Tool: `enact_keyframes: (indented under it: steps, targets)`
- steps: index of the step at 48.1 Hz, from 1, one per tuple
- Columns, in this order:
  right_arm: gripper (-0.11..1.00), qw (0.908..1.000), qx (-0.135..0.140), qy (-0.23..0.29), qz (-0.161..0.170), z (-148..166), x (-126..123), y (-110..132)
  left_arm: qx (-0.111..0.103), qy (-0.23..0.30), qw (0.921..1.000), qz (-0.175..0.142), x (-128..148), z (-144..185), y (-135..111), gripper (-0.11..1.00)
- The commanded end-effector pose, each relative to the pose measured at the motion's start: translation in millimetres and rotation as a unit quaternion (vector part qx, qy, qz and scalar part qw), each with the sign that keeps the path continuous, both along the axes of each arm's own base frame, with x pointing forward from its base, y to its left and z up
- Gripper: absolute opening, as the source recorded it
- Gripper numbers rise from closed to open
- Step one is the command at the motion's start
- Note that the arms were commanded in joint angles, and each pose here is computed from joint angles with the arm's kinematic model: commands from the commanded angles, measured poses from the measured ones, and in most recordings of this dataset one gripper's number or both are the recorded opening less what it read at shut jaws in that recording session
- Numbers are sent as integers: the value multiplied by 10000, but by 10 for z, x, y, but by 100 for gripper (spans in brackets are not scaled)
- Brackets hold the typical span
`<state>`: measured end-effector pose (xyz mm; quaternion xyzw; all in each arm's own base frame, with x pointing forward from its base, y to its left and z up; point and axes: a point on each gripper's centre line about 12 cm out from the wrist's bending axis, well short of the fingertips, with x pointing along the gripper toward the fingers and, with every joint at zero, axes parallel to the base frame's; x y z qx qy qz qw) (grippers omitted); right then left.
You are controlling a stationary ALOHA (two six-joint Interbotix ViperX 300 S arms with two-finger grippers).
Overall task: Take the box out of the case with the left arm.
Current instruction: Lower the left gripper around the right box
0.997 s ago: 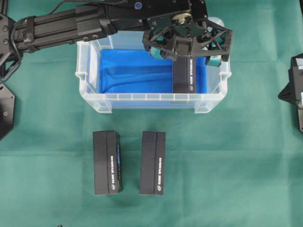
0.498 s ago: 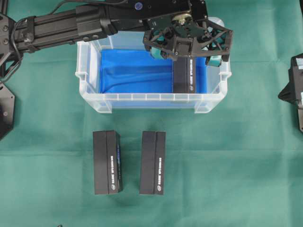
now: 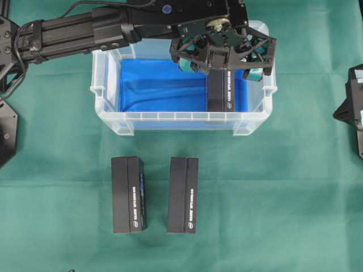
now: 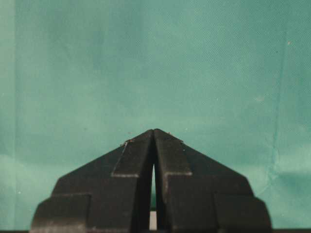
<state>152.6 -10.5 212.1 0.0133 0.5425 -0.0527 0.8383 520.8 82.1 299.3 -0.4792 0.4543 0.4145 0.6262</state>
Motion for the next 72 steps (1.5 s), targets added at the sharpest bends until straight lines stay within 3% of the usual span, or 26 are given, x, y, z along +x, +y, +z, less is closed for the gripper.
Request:
enact_keyframes:
  steps: [1,23,72]
  targets:
    - [0,9999,12,-101,-22,79,47,-2,62,-185,9998,35,-29,135,21,95]
    - [0,9999,20,-101,-23,79,47,0,114,-47,9999,96,-47,-50,77,95]
    - [0,9999,17,-100,-16,79,47,0,401,-343,9978,405,-74,-434,186,94]
